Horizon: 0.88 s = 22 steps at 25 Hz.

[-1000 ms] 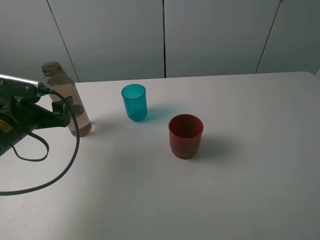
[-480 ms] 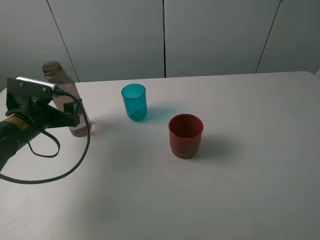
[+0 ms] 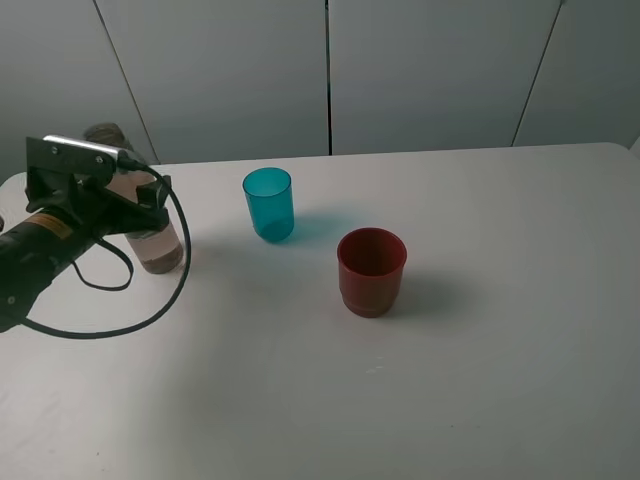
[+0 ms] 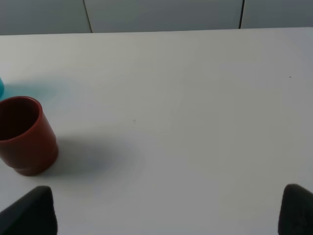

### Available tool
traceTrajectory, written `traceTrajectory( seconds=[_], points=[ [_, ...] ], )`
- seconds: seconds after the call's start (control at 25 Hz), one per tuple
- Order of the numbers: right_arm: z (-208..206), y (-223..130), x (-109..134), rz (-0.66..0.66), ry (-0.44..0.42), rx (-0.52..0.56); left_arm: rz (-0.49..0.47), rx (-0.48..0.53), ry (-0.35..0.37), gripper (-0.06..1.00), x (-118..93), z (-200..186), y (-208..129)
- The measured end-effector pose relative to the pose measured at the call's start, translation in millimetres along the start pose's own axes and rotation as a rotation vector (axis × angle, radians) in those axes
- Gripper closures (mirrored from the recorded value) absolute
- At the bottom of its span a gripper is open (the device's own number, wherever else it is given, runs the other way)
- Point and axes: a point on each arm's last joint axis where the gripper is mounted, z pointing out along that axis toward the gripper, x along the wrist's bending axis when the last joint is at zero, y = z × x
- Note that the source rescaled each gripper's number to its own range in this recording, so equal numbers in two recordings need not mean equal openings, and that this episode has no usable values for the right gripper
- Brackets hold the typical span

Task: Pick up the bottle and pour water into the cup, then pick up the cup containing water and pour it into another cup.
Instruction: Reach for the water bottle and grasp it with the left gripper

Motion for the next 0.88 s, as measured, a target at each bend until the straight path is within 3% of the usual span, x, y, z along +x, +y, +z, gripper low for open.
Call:
traceTrajectory(
  seconds=[0.36,0.8,0.84,0.88],
  points=[
    [0.0,0.0,0.0,0.000,0.000,0.000,0.002,0.070,-0.007,-0.02,-2.2,5.4,-20.5],
    [0.0,0.0,0.0,0.000,0.000,0.000,0.004,0.025,-0.010,-0.02,-2.7,19.0,-13.7],
    [0.0,0.0,0.0,0.000,0.000,0.000,0.004,0.025,-0.010,0.00,-2.7,19.0,-13.7],
    [0.0,0.0,0.0,0.000,0.000,0.000,0.004,0.025,-0.010,0.15,-2.7,19.0,-13.7]
  ],
)
